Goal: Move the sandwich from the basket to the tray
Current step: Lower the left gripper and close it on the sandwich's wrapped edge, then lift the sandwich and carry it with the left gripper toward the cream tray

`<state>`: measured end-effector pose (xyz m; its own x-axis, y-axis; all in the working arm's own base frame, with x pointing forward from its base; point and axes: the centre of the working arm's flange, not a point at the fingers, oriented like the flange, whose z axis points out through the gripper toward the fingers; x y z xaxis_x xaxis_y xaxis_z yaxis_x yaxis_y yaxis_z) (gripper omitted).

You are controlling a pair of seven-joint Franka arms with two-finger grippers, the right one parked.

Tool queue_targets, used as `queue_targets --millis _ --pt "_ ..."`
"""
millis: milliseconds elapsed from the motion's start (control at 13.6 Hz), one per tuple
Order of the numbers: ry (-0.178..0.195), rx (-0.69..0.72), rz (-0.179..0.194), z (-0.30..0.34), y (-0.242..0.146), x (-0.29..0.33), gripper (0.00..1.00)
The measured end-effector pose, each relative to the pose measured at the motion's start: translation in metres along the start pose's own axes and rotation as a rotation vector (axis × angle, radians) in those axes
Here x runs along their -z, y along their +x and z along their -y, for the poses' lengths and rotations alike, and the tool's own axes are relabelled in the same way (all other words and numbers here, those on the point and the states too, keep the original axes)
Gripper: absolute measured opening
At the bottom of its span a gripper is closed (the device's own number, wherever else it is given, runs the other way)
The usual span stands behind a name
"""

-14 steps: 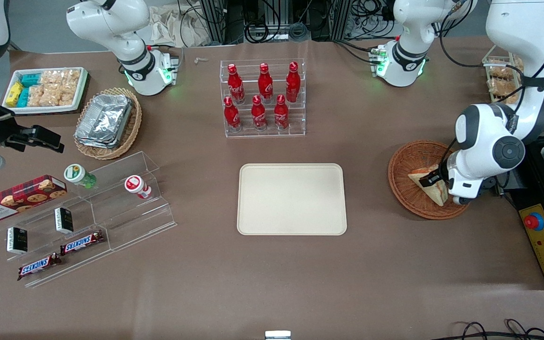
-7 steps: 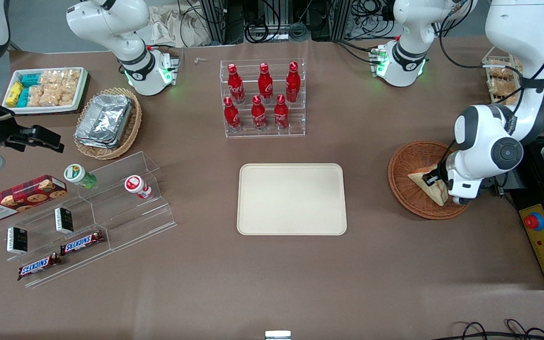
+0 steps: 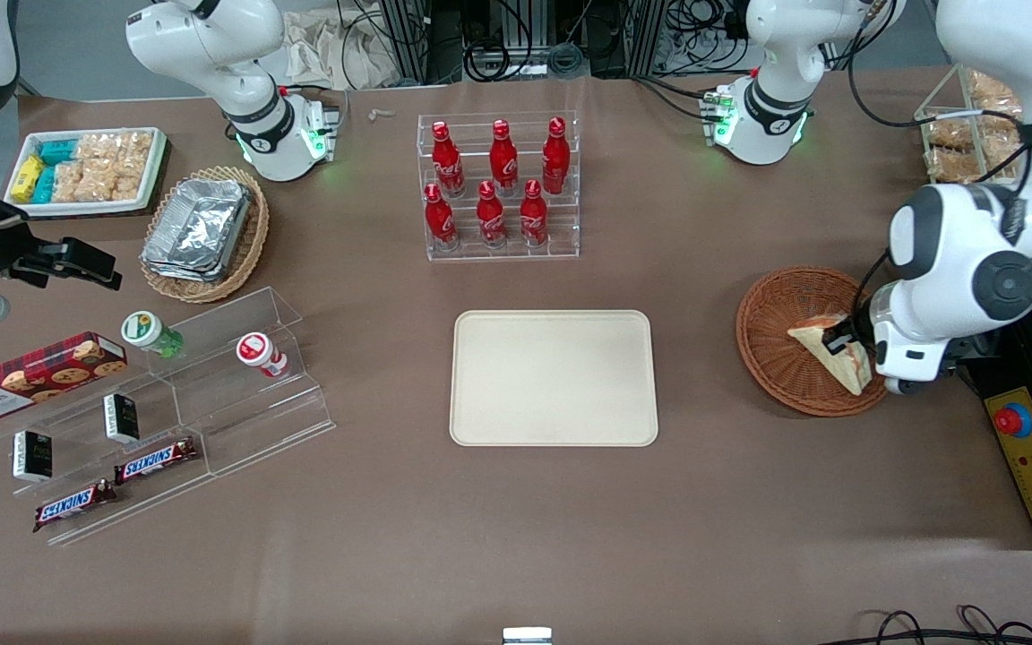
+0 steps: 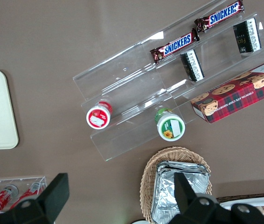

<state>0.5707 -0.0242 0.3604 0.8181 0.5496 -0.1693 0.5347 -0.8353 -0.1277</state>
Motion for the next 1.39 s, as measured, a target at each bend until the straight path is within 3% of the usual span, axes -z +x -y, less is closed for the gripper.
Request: queue_targets --millis 73,293,587,953,1247,1393 --pt "-0.007 -0.019 -0.006 -0.012 -0.004 0.024 0.16" --pt "-0.05 -0.08 -0.039 -0.05 -0.024 0.075 0.15" --pt "-0.068 -0.184 -0.033 -0.098 -0.055 0.104 0.15" --pt "-0.097 -0.305 -0.012 -0.153 -0.09 0.102 0.15" --pt "-0.094 -0.413 0.031 -0.198 -0.123 0.068 0.15" --pt "-0.079 -0.462 0.031 -0.225 -0.144 0.043 0.15"
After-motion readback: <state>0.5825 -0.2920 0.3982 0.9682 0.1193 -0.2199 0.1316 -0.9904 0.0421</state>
